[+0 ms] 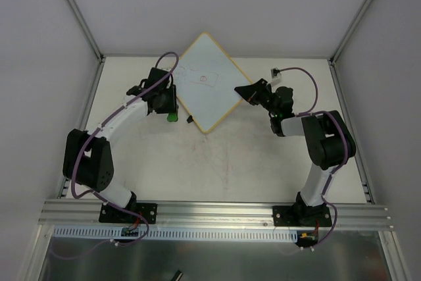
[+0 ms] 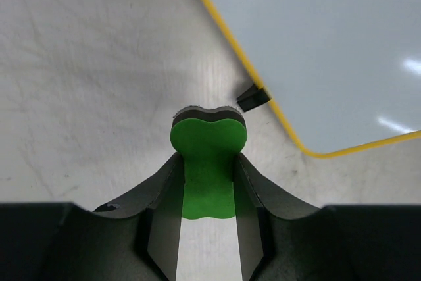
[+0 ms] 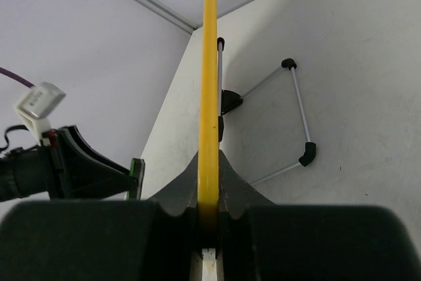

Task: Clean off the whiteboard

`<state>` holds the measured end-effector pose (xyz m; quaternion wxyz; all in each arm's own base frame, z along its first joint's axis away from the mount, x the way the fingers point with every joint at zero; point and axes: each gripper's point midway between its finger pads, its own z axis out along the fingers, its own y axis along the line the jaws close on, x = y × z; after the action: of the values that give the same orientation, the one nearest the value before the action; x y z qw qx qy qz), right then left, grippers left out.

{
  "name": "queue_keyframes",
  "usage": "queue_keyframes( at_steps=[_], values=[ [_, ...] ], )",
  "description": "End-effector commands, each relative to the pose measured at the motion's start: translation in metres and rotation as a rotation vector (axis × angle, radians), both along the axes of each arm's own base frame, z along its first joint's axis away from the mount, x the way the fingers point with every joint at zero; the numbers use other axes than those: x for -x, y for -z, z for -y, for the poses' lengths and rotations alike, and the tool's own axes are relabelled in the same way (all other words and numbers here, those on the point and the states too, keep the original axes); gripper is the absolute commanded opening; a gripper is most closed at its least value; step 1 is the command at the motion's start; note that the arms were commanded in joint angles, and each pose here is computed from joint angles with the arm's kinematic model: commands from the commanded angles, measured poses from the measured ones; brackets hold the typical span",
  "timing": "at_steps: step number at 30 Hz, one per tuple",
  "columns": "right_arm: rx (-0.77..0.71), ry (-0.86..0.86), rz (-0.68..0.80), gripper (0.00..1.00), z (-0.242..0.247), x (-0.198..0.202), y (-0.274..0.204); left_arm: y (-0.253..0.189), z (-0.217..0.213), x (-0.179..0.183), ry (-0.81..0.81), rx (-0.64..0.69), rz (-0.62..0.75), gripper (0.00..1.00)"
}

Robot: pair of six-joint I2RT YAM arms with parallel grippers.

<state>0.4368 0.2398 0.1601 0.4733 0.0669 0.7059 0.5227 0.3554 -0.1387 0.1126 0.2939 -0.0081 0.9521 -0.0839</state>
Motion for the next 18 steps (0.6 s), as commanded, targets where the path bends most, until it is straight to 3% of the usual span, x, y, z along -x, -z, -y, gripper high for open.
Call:
queue_keyframes(
  at_steps=[1,10,15,18],
  values=[
    [-0.021,-0.039,0.140,0.00,-0.009,-0.003,-0.036,-0.047,0.010,-0.033,-0.033,0.101,0.094,0.00],
    [-0.021,-0.044,0.142,0.00,-0.010,-0.003,-0.037,-0.104,0.024,-0.123,-0.044,0.205,0.226,0.00],
    [-0.022,-0.048,0.143,0.00,-0.011,-0.004,-0.037,-0.119,0.020,-0.166,-0.087,0.260,0.269,0.00],
    [-0.024,-0.048,0.145,0.00,-0.012,-0.005,-0.038,-0.103,0.017,-0.181,-0.108,0.266,0.248,0.00]
  ],
)
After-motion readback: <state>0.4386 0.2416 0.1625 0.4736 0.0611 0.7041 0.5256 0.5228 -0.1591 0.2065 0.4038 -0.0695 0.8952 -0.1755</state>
